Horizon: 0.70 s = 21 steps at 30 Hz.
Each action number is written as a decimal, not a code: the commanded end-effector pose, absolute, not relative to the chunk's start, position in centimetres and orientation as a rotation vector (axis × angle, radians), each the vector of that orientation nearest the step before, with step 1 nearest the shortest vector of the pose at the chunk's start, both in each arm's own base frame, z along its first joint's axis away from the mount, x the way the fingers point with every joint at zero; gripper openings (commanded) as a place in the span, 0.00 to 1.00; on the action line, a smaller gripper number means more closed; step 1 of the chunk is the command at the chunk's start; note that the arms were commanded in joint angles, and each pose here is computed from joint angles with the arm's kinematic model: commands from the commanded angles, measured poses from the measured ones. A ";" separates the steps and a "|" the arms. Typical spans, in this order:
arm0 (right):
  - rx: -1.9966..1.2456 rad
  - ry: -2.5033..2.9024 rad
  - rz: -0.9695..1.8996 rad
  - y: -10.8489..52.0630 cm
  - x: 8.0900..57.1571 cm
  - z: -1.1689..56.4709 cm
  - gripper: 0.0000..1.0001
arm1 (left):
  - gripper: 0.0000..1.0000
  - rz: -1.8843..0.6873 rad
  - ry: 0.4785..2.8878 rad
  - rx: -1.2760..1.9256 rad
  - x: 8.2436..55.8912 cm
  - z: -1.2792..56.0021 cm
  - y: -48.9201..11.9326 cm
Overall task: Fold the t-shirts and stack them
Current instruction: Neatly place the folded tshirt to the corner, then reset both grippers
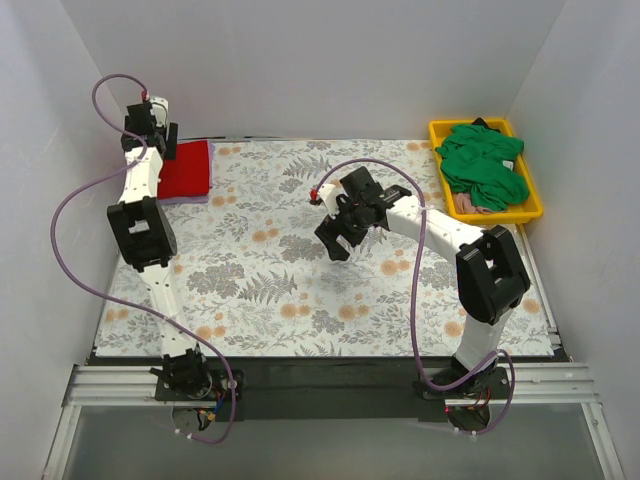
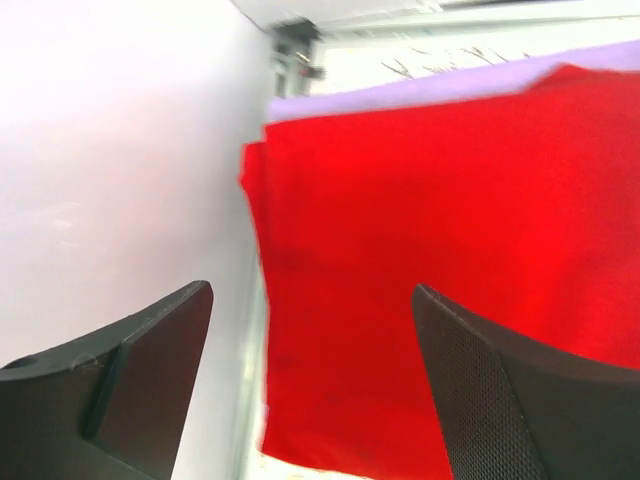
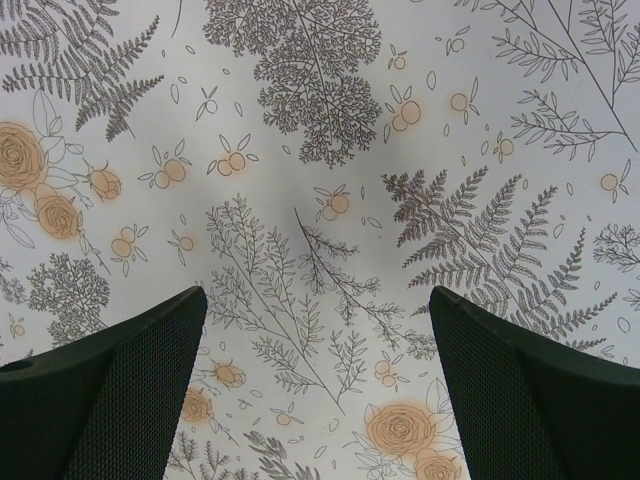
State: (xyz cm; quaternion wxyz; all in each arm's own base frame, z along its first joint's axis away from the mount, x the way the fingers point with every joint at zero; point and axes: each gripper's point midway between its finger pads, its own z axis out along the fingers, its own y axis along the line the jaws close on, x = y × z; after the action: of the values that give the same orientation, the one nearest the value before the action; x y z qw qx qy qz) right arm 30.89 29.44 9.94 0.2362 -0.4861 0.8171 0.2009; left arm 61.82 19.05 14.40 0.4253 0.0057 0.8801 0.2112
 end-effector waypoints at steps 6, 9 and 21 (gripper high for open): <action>-1.300 2.195 0.436 27.0 32.1 12.7 0.98 | 0.81 0.583 1.974 0.039 60.8 27.2 19.3; -1.232 2.189 0.396 25.0 33.3 14.2 0.98 | 0.82 0.453 2.019 0.089 59.2 27.0 16.0; -0.891 2.136 0.246 13.7 35.5 21.3 0.98 | 0.85 -0.273 2.192 0.216 50.3 27.5 -3.6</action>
State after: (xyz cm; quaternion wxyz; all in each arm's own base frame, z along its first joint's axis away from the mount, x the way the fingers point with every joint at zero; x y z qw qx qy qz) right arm 37.32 15.21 20.42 0.3861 -0.3538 0.8457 0.1029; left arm 54.67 1.41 27.10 0.4796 0.0863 0.8732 -0.0101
